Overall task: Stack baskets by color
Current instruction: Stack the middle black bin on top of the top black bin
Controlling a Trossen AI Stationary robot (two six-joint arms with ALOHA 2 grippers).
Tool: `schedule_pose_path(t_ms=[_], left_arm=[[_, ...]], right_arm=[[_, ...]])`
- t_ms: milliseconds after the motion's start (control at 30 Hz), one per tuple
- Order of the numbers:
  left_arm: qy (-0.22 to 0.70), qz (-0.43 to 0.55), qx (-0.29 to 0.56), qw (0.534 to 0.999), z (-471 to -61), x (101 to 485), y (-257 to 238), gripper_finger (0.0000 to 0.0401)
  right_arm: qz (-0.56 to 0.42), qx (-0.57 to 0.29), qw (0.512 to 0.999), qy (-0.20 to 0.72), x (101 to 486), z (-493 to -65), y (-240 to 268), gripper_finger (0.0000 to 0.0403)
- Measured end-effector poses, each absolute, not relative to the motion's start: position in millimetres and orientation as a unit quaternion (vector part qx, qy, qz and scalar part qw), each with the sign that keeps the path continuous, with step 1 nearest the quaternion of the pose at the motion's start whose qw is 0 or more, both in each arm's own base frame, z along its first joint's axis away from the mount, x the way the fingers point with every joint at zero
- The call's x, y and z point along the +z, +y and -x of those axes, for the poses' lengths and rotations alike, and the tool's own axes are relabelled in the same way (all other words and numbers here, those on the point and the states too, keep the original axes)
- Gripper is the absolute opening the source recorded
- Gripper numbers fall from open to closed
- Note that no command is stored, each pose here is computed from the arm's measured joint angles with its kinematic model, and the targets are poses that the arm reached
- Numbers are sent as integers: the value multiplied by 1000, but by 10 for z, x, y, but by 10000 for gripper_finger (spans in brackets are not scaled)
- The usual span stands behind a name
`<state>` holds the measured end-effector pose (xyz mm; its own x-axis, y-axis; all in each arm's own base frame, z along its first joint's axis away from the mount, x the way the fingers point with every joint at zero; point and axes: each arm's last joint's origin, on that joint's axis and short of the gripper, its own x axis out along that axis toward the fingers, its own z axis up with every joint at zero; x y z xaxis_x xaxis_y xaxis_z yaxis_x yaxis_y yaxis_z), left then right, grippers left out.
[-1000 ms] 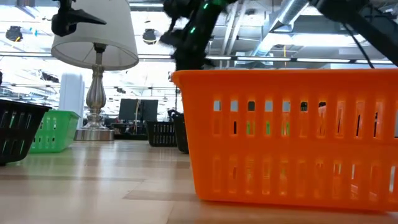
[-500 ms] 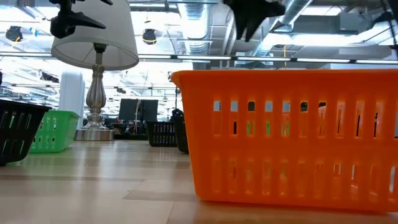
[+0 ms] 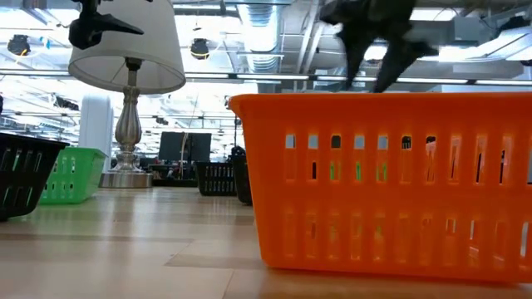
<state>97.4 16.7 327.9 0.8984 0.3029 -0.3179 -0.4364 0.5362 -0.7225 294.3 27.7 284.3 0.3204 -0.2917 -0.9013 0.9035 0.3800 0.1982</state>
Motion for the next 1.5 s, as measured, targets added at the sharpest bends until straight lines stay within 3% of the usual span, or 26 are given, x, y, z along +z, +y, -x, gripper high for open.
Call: schedule_pose_path(t_ms=[233, 600, 700, 833, 1000, 1167, 1300, 1500], left_arm=[[78, 441, 214, 868, -973, 3273, 167, 251], [98, 440, 227, 863, -955, 3228, 167, 251], [100, 440, 228, 863, -954, 3225, 166, 251], [101, 439, 232, 862, -951, 3219, 168, 251], [102, 439, 234, 862, -949, 3216, 168, 251], [102, 439, 234, 862, -949, 3216, 169, 251], [104, 439, 235, 861, -948, 3213, 168, 251], [104, 436, 235, 862, -947, 3212, 169, 251]], right_arm=[[-412, -399, 718, 393, 2264, -3206, 198, 265], [-425, -359, 713, 427, 1707, -3579, 149, 262], [-432, -356, 706, 433, 1640, -3609, 129, 236], [-439, -349, 692, 454, 1585, -3603, 127, 152], [-434, -334, 705, 451, 1661, -3595, 136, 20], [-438, -321, 719, 434, 1937, -3543, 110, 14], [-437, -282, 760, 391, 2364, -3517, 39, 11], [-404, -267, 811, 328, 2717, -3713, -395, 8]])
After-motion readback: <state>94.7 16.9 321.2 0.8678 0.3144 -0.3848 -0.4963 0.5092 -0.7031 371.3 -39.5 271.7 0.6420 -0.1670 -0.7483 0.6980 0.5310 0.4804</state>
